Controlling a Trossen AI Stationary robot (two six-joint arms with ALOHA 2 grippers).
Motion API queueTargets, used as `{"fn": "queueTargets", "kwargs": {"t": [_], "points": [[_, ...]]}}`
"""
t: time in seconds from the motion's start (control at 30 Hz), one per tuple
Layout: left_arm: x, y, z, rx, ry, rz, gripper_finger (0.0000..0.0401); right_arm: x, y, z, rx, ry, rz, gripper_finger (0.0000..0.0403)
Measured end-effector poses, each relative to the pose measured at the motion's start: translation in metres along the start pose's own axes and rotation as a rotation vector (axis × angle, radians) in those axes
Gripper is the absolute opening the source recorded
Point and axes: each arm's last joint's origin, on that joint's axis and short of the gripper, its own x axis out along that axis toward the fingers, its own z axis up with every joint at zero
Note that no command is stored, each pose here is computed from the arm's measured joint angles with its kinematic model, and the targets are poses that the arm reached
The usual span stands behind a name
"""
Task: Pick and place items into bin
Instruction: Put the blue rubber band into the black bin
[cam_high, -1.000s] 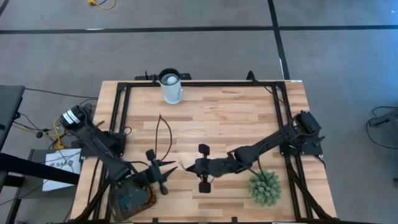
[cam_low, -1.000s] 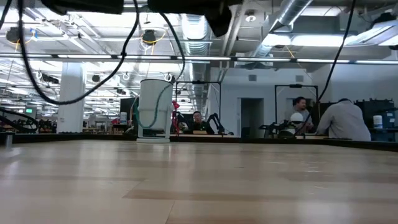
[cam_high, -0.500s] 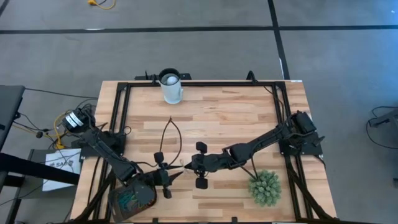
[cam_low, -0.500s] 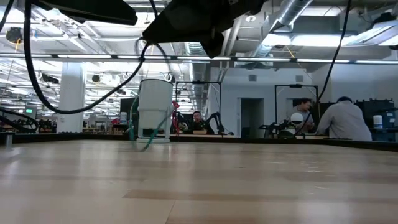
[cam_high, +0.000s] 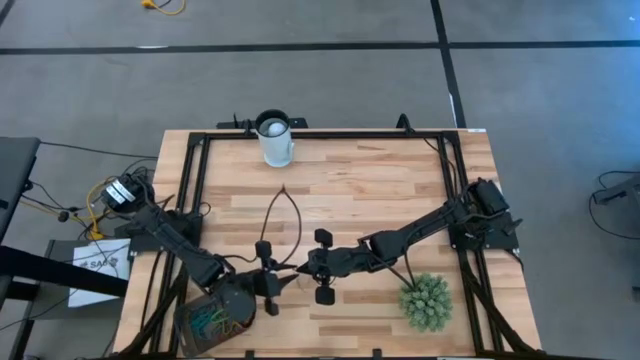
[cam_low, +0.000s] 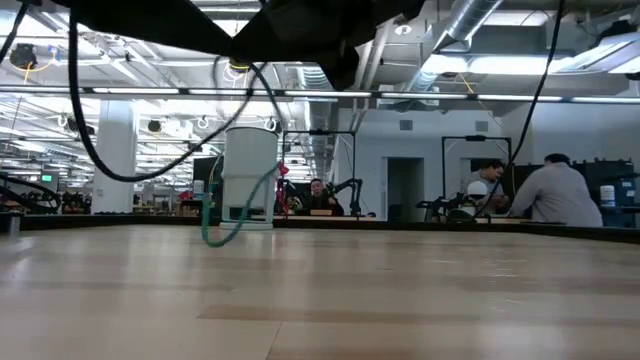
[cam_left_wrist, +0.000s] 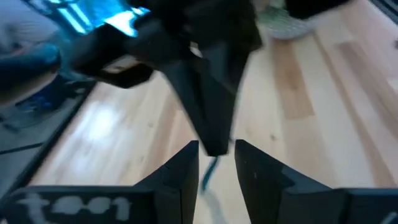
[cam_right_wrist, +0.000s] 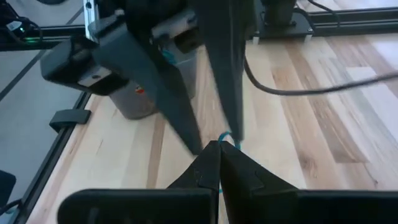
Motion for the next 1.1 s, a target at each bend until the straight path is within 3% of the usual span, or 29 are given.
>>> {"fn": "queueTargets", "kwargs": {"t": [0.13, 0.47, 0.57, 0.7, 0.93, 1.1], "points": [[0.0035, 0.0003, -0.0004, 0.027, 0.015, -0.075, 0.0095, -0.0001, 0.0005, -0.0002, 0.0, 0.001, 0.002, 0.0], [0.0077, 0.0046, -0.0018, 0.059, 0.031, -0.044, 0.0093, -0.0003, 0.0002, 0.001, 0.002, -0.009, -0.001, 0.0], [0.0086, 0.0046, -0.0032, 0.076, 0.045, -0.073, 0.0072, -0.0003, 0.0004, 0.0016, 0.003, -0.015, 0.002, 0.0], [0.0085, 0.0047, -0.0054, 0.068, 0.063, -0.077, 0.0012, -0.0003, 0.0004, 0.0016, -0.001, -0.016, 0.001, 0.0], [0.0084, 0.0048, -0.0058, 0.03, 0.066, -0.072, 0.0001, -0.0003, 0.0005, 0.001, 0.02, -0.008, 0.005, 0.0005], [0.0052, 0.0021, -0.0058, 0.016, 0.06, -0.076, 0.0, -0.0014, 0.0057, -0.001, 0.012, 0.006, 0.034, 0.0046]]}}
